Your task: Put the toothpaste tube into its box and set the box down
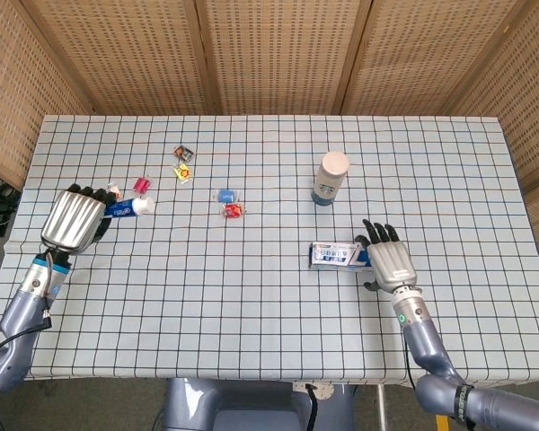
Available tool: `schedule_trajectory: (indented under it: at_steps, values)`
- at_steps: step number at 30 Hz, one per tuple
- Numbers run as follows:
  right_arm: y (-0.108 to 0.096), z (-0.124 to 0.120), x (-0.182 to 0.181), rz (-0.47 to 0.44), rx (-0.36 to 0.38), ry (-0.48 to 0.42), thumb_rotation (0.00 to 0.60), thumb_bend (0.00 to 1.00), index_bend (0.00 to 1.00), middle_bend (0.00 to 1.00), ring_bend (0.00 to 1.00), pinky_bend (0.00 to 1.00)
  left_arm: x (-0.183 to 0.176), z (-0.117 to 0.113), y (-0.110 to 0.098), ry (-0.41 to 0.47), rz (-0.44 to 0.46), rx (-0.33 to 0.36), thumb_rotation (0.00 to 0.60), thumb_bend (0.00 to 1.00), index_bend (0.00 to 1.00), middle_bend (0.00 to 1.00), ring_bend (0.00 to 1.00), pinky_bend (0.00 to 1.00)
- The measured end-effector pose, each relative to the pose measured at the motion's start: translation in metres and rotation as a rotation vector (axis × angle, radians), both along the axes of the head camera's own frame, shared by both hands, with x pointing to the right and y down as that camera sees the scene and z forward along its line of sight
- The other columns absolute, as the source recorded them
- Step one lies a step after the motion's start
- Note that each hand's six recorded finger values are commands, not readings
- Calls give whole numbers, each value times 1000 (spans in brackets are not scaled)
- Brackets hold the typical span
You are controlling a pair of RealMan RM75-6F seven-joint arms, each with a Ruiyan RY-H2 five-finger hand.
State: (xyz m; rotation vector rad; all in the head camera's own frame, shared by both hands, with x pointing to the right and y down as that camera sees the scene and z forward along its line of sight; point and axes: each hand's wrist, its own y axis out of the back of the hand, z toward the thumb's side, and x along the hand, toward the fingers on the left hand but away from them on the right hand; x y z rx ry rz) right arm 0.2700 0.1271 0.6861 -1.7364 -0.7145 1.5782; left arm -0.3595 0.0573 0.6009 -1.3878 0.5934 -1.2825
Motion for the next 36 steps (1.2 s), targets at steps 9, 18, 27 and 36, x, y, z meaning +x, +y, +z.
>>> schedule_trajectory:
  at_steps: [9, 18, 27, 36]
  values:
    - [-14, 14, 6, 35, -6, 33, 600, 148, 252, 0, 0, 127, -3, 2, -1, 1, 4, 2, 600, 734, 847, 540, 515, 471]
    - [-6, 35, 11, 55, -49, 42, 600, 166, 308, 48, 2, 193, -1, 5, -1, 0, 10, -4, 600, 734, 847, 540, 514, 471]
    - [-8, 49, 11, 67, -12, 9, 600, 302, 673, 465, 458, 565, -1, 1, -3, 2, 16, 7, 600, 734, 848, 539, 514, 471]
    - [-6, 33, -10, 43, 8, -95, 600, 326, 718, 511, 526, 612, 4, -7, -5, 14, 27, 15, 600, 734, 848, 540, 515, 471]
